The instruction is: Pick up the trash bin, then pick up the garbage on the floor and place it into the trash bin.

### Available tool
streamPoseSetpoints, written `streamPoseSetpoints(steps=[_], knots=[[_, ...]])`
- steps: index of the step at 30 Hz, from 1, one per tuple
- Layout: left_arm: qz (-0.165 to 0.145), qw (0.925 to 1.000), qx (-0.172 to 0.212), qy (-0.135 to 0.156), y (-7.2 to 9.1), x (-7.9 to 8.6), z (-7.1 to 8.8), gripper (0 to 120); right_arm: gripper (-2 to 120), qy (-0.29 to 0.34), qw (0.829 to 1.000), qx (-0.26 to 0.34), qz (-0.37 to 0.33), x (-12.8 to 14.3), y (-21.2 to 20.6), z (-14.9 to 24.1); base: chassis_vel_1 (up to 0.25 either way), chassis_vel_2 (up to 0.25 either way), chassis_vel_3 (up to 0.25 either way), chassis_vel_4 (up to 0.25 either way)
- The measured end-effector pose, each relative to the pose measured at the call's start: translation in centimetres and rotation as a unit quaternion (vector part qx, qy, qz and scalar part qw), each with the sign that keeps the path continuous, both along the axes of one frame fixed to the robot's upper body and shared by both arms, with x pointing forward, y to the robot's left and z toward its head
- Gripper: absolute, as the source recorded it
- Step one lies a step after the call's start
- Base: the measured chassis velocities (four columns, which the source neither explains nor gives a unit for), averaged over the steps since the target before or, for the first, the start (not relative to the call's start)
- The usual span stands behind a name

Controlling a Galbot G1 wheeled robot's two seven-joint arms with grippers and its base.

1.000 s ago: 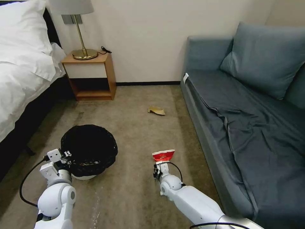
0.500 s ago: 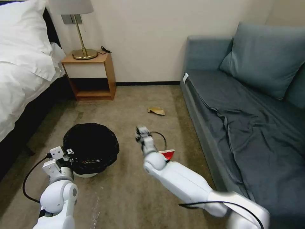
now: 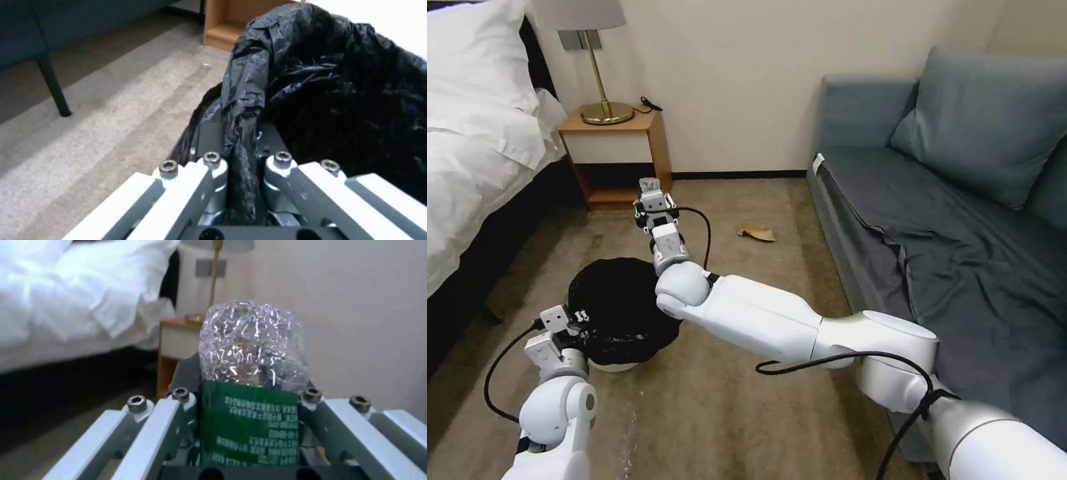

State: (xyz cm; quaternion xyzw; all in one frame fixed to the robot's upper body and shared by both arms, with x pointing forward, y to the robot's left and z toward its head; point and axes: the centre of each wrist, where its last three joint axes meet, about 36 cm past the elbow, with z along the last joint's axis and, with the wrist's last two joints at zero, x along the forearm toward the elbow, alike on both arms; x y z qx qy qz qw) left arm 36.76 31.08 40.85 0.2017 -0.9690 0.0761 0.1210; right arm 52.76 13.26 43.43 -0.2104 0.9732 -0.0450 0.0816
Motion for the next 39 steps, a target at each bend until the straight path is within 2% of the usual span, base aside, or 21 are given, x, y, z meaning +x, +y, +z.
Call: streamPoseSetpoints(steps=[6, 19, 30, 31, 33, 34, 36, 38, 39], knots=[[0.001, 1.0, 0.0, -0.003, 0.0, 0.1, 0.2, 4, 25, 0.011, 0.999, -0.03, 0.016, -1.9, 0.0, -3.2, 0.0, 0.0, 0.0, 0.0], [0.004, 1.0, -0.009, 0.0, -0.6, 0.3, -0.5, 4, 25, 0.026, 0.998, -0.044, 0.034, -4.4, 0.3, -5.4, 0.0, 0.0, 0.0, 0.0], [0.006, 1.0, -0.007, -0.003, -0.4, 0.3, -0.4, 4, 26, 0.023, 0.996, -0.046, 0.069, -4.8, 0.2, -6.3, 0.0, 0.0, 0.0, 0.0], [0.006, 1.0, -0.007, -0.003, -0.3, 0.3, -0.3, 4, 33, 0.02, 0.996, -0.049, 0.07, -4.9, 0.1, -6.6, 0.0, 0.0, 0.0, 0.0], [0.006, 1.0, -0.006, -0.003, -0.3, 0.3, -0.3, 4, 36, 0.02, 0.996, -0.05, 0.071, -4.9, 0.1, -6.6, 0.0, 0.0, 0.0, 0.0], [0.006, 1.0, -0.006, -0.003, -0.2, 0.3, -0.3, 4, 42, 0.019, 0.996, -0.05, 0.073, -5.0, 0.1, -6.6, 0.0, 0.0, 0.0, 0.0], [0.006, 1.0, -0.006, -0.003, -0.2, 0.3, -0.3, 4, 45, 0.018, 0.996, -0.05, 0.074, -5.1, 0.2, -6.5, 0.0, 0.0, 0.0, 0.0], [0.006, 1.0, -0.007, -0.003, -0.3, 0.3, -0.3, 4, 56, 0.018, 0.996, -0.051, 0.076, -5.1, 0.2, -6.4, 0.0, 0.0, 0.0, 0.0], [0.006, 1.0, -0.007, -0.003, -0.3, 0.3, -0.3, 4, 56, 0.018, 0.996, -0.051, 0.076, -5.1, 0.2, -6.4, 0.0, 0.0, 0.0, 0.0]])
